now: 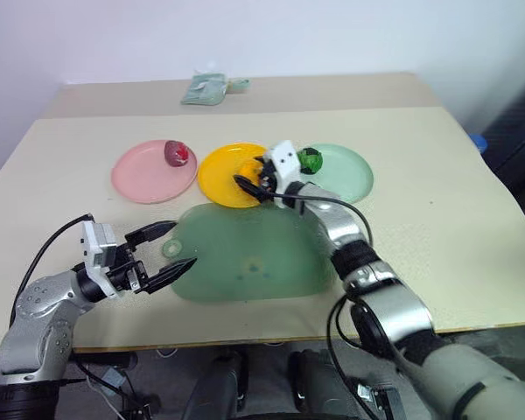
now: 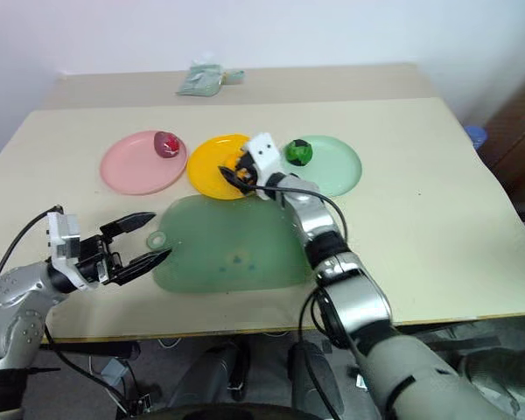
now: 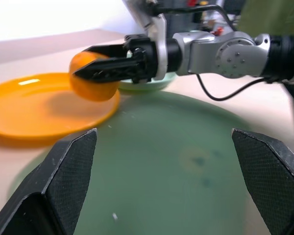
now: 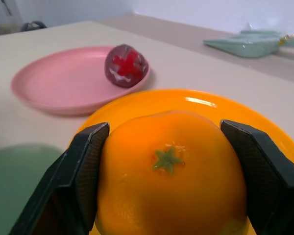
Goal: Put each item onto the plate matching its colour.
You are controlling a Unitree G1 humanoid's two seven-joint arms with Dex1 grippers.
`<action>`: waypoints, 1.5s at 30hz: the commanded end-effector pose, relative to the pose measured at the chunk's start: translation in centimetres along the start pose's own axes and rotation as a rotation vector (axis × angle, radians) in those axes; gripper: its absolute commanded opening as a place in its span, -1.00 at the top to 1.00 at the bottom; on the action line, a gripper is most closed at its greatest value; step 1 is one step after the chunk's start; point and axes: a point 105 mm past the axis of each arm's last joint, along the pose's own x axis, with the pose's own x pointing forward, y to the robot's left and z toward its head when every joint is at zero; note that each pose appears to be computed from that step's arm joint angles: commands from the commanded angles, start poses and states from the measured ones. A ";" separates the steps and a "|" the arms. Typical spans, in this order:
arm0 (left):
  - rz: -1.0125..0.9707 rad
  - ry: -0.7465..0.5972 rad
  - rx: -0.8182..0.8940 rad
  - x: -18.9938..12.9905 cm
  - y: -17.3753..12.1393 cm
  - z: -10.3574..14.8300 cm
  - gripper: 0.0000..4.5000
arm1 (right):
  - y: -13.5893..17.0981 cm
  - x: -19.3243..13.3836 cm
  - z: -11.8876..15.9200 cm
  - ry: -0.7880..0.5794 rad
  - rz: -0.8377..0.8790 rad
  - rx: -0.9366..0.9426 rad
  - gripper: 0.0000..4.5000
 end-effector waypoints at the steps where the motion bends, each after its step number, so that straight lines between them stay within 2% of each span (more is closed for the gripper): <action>1: 0.060 -0.006 0.088 -0.1 0.3 1.1 -1.00 | 0.7 1.1 0.4 -0.007 0.000 -0.041 -0.38; 3: 0.088 0.001 0.110 0.0 0.3 1.2 -1.00 | 1.1 1.5 0.2 0.011 0.001 -0.049 -0.85; 4: 0.103 0.006 0.125 0.0 0.3 1.2 -1.00 | 1.2 1.5 0.2 0.014 0.004 -0.057 -0.96; 5: 0.123 0.009 0.142 0.1 0.4 1.3 -1.00 | 1.2 1.6 0.3 0.012 0.008 -0.065 -0.98; 9: 0.200 0.007 0.163 0.3 0.8 1.4 -1.00 | 0.2 0.9 1.8 -0.057 0.041 -0.079 -0.98; 13: 0.231 0.025 0.146 0.3 1.1 1.0 -1.00 | -1.5 -1.4 2.9 -0.140 0.070 -0.113 -0.98; 14: 0.226 0.035 0.147 0.2 1.1 0.8 -1.00 | -2.2 -2.7 3.2 -0.166 0.068 -0.120 -0.98; 16: 0.239 0.046 0.149 0.2 1.7 0.5 -1.00 | -3.7 -7.5 3.7 -0.200 0.039 -0.148 -0.98; 18: 0.234 0.042 0.144 0.3 1.8 0.6 -1.00 | -3.7 -11.0 3.7 -0.181 0.022 -0.165 -0.98; 21: 0.201 0.034 0.119 0.5 1.8 0.4 -1.00 | -3.5 -17.4 2.9 -0.099 -0.039 -0.132 -0.98; 26: 0.157 0.035 0.089 0.7 1.6 0.5 -1.00 | -2.5 -24.7 1.0 0.053 -0.130 -0.076 -0.98; 29: 0.110 0.054 0.069 0.6 1.2 0.3 -1.00 | -1.9 -27.7 0.2 0.119 -0.185 -0.065 -0.98; 37: 0.056 0.075 0.045 0.5 0.9 0.2 -1.00 | -2.0 -31.2 -0.3 0.148 -0.285 -0.057 -0.98; 45: 0.053 0.092 0.048 -0.1 0.7 0.2 -1.00 | -2.3 -31.8 -0.9 0.144 -0.305 -0.060 -0.98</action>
